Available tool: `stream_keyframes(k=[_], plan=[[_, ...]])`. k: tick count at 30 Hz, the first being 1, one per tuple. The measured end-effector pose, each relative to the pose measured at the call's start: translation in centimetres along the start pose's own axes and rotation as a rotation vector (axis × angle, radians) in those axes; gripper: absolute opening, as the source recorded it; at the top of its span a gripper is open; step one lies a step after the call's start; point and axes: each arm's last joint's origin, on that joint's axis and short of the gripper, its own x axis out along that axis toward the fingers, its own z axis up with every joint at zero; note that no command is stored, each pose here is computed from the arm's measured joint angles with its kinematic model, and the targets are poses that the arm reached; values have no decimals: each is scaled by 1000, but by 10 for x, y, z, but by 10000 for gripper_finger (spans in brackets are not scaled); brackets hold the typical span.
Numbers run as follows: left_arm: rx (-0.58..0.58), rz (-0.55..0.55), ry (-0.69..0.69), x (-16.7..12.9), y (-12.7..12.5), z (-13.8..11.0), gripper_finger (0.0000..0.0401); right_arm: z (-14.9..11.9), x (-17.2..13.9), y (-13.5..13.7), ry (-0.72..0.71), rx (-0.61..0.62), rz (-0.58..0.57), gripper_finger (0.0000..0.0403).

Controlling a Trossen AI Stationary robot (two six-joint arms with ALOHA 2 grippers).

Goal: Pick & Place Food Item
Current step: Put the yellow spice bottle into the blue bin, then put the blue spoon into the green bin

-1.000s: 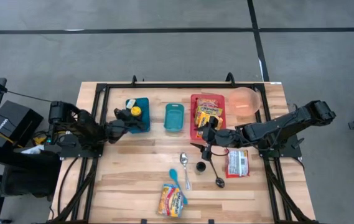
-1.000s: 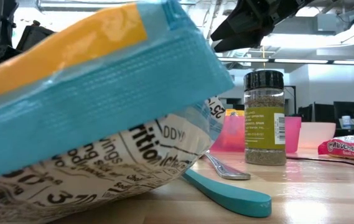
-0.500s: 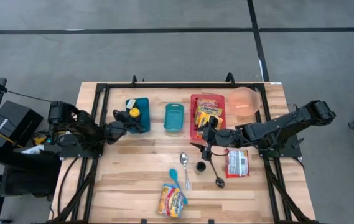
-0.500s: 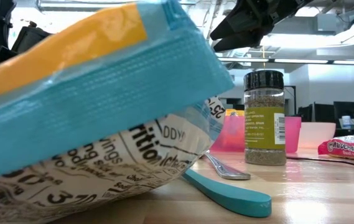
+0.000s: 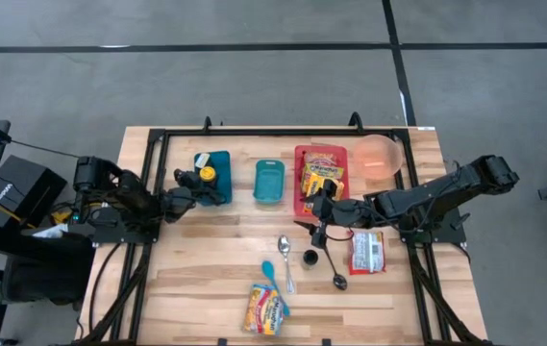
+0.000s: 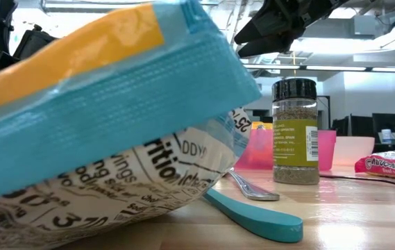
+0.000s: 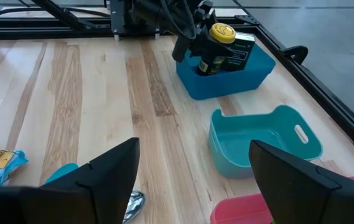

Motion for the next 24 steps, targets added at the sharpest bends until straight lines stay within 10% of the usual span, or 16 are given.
stream_keyframes(k=[24], plan=[[-7, 2, 4, 0, 0, -1, 200, 0, 0, 0, 0, 0, 0, 297]])
